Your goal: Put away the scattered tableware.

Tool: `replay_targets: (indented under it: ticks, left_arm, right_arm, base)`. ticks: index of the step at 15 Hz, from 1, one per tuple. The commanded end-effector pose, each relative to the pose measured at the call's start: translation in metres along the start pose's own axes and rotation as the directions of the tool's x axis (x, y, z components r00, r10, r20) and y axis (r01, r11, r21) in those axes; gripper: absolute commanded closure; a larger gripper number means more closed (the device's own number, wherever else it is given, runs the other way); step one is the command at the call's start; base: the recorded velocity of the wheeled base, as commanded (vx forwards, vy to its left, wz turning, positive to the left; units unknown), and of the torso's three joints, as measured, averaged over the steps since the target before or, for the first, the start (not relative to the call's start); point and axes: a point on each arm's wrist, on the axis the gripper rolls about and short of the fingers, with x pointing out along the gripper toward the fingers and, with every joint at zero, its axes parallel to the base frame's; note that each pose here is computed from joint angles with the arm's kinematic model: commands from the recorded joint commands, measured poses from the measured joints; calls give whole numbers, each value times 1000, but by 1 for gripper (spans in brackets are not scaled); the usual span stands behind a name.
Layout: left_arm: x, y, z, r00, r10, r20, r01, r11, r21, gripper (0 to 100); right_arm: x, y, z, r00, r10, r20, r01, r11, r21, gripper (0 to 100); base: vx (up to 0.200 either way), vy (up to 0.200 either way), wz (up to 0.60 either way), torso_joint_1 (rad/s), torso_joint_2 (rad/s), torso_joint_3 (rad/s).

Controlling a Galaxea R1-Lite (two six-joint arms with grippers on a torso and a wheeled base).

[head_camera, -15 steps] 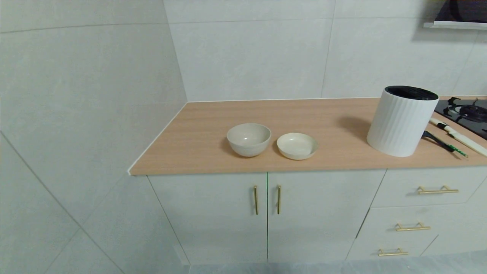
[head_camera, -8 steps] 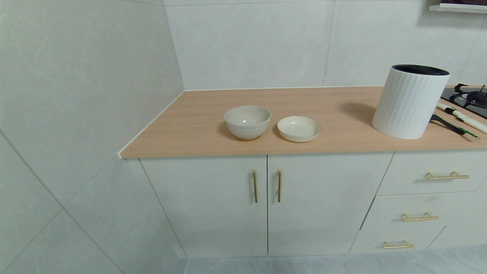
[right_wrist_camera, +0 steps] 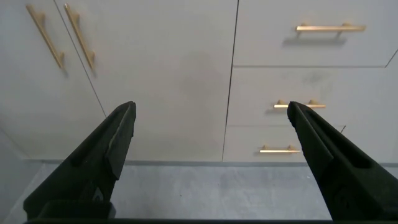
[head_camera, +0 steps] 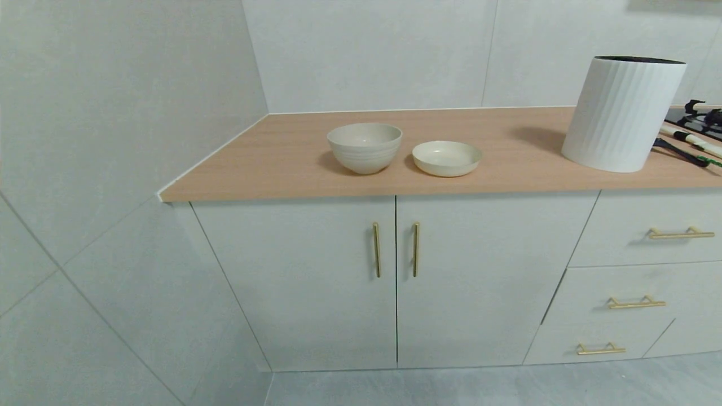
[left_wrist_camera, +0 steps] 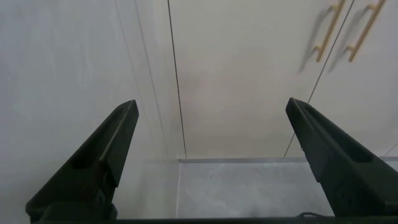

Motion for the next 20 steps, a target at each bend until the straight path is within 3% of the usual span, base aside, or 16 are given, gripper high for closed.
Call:
replay_targets:
  ticks: [1,7,14,20]
  left_arm:
    - [0,0,0,1000,1,0,-1,1000,0,0]
    - [0,0,0,1000,1,0,-1,1000,0,0]
    - [0,0,0,1000,1,0,-1,1000,0,0]
    - [0,0,0,1000,1,0,-1,1000,0,0]
  right_arm:
    - [0,0,0,1000,1,-1,-1,1000,0,0]
    - [0,0,0,1000,1,-1,-1,1000,0,0]
    - [0,0,0,1000,1,-1,-1,1000,0,0]
    - [0,0,0,1000,1,-1,-1,1000,0,0]
  base:
    - [0,0,0,-144,452,310]
    - [0,0,0,-110,434,308]
    - [0,0,0,-13,50,37]
    - [200,0,0,1,6,8]
